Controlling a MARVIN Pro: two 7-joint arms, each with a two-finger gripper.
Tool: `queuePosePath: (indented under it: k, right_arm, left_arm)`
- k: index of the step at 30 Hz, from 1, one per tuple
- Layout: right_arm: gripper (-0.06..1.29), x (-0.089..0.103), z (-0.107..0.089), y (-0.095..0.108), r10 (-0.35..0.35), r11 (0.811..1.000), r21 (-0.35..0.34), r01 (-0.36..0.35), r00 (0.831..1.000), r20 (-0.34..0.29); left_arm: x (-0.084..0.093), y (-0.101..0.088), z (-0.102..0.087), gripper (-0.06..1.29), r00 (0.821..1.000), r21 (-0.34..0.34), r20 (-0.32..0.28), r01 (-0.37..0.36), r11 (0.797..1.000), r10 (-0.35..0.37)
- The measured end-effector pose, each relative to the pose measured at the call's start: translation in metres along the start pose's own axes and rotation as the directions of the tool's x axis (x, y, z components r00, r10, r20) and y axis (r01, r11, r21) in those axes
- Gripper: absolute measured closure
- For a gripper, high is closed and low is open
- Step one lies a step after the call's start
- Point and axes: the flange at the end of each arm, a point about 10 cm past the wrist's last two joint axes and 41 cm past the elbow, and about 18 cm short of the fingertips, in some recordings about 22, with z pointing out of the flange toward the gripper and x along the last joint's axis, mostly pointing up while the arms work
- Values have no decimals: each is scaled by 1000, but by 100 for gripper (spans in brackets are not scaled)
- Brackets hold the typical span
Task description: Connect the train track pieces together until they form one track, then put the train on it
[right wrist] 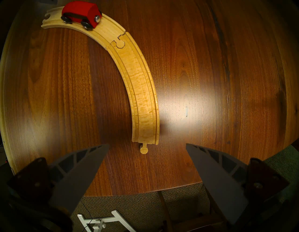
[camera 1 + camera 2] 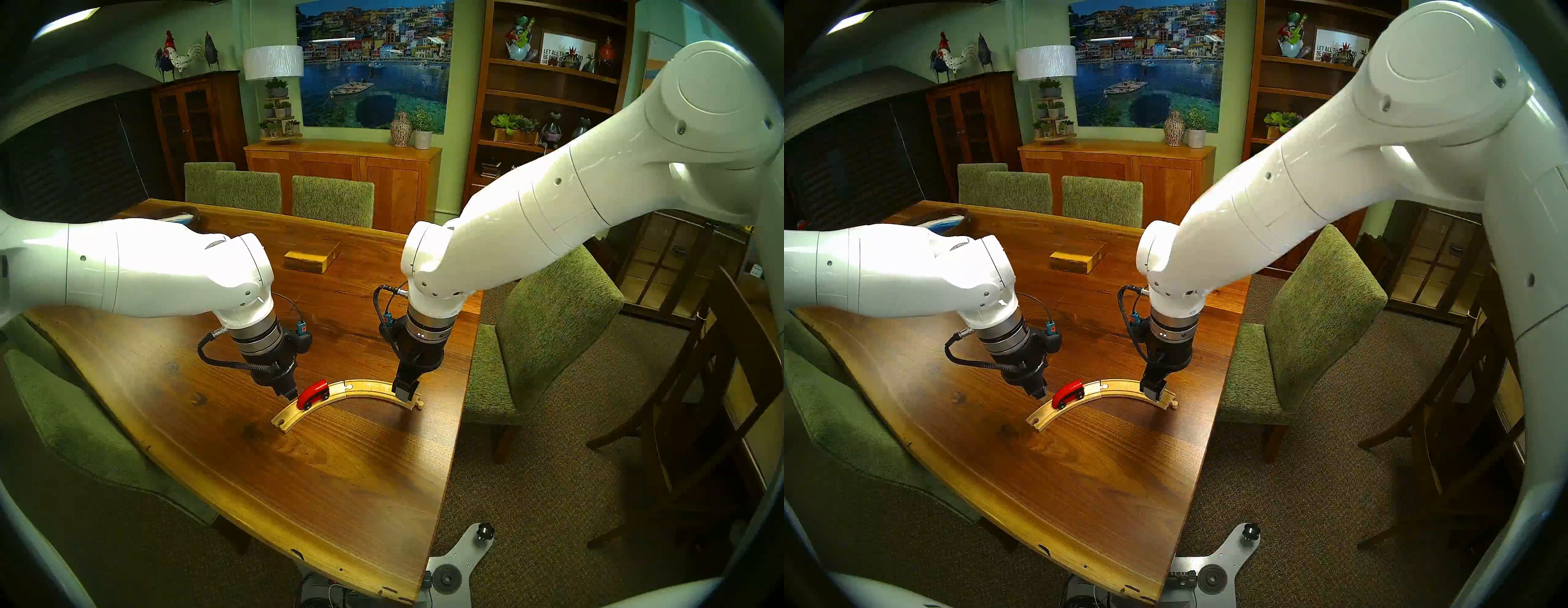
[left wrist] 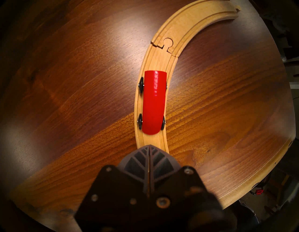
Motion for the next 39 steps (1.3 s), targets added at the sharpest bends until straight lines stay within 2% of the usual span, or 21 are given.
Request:
queuePosePath:
  k: [27,39]
  right_arm:
    - [1,0,0,0,1,1000,0,-1,1000,0]
    - [1,0,0,0,1,1000,0,-1,1000,0]
  left_arm:
    - [31,-7,14,125,1000,-11,28,-1,1000,1]
    - [50,-4,16,125,1000,-17,18,-22,1000,22]
